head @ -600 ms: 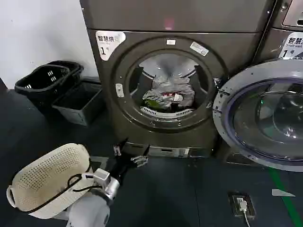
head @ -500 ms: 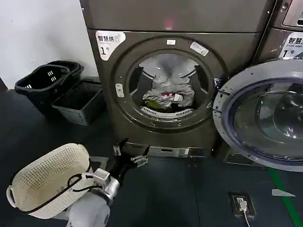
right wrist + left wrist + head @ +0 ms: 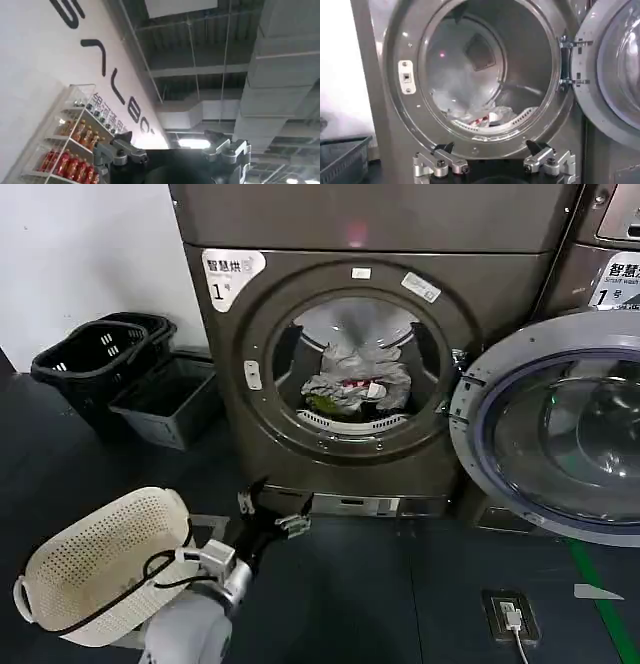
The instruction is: Grasp the clothes from the dryer.
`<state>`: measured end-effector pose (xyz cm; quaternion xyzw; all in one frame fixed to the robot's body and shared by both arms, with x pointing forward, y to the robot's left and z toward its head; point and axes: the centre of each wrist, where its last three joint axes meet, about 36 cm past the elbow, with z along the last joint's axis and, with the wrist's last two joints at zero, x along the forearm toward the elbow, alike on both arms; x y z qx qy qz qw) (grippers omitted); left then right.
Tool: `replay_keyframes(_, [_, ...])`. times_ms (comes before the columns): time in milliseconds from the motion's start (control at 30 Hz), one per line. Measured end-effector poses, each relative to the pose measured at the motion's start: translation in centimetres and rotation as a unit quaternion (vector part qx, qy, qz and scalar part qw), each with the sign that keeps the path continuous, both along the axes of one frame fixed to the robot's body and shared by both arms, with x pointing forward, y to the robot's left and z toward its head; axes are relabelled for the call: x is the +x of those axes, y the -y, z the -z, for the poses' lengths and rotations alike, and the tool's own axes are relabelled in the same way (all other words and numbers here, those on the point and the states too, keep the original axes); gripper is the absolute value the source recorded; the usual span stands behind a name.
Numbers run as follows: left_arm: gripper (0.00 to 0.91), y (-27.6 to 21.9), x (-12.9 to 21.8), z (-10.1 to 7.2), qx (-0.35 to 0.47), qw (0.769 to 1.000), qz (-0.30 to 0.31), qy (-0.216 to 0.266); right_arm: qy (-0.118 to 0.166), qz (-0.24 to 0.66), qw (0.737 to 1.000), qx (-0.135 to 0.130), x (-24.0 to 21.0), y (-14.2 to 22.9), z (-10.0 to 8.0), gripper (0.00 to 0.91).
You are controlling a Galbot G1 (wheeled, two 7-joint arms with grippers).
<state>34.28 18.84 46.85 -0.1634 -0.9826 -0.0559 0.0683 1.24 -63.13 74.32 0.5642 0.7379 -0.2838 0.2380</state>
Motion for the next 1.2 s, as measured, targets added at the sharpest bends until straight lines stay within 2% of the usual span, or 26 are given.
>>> replay_keyframes(1200, [0.907,-0.3,-0.8,-0.1,0.014,1.0,0.0,-0.004,0.002,0.003,1.0,0.001,-1.8,0.2,-0.1,0.907])
